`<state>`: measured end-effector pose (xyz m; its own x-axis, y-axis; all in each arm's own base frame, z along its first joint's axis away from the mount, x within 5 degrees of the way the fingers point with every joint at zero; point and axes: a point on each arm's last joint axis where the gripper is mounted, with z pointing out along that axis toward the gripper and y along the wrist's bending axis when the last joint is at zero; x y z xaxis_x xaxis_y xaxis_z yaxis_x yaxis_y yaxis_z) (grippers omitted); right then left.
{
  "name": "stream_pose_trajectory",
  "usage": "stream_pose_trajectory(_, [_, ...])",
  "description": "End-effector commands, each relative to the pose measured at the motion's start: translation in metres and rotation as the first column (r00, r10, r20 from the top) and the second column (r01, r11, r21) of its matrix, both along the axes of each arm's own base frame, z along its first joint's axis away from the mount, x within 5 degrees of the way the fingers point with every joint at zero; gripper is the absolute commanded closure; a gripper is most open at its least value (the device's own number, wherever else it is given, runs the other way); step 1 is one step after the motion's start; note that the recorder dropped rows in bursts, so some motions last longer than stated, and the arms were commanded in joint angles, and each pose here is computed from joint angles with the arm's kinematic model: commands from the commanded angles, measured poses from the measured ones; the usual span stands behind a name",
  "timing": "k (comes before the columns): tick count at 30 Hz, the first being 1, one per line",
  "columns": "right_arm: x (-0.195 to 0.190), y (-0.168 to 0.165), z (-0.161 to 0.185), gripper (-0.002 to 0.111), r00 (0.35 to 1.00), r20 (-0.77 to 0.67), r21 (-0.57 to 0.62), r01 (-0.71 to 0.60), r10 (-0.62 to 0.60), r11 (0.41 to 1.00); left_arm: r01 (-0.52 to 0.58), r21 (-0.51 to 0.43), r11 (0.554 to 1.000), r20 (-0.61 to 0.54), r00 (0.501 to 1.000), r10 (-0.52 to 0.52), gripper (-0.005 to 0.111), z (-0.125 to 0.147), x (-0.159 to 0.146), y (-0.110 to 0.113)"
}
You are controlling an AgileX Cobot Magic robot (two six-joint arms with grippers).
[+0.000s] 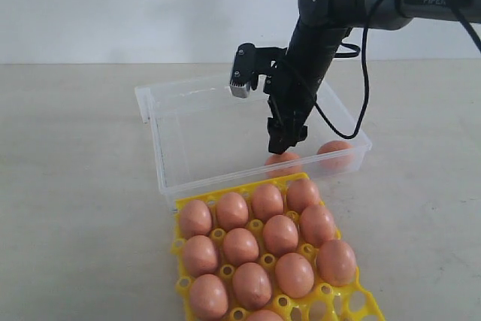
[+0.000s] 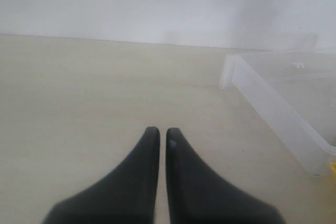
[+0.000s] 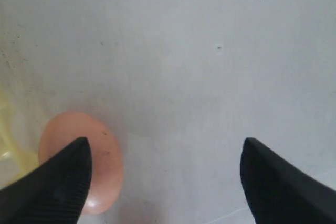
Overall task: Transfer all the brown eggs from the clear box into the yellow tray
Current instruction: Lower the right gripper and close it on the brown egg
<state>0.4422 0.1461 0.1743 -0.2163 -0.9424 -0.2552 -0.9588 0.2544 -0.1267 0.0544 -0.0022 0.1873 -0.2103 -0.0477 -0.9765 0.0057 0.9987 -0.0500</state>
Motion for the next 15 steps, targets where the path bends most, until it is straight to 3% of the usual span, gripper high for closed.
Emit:
stream_pose_trajectory(1, [-0.003,0.000,0.003,0.037,0.999,-0.023,-0.017,-0.023,0.023,1.000,0.002,0.005,1.000,0.009,1.000,-0.002,0.103,0.000,0.000,0.000])
stream_pose_trajectory(15, [-0.008,0.002,0.014,0.037,0.999,-0.037,0.024,-0.014,0.015,1.000,0.002,0.005,1.000,0.009,1.000,-0.002,0.103,0.000,0.000,0.000])
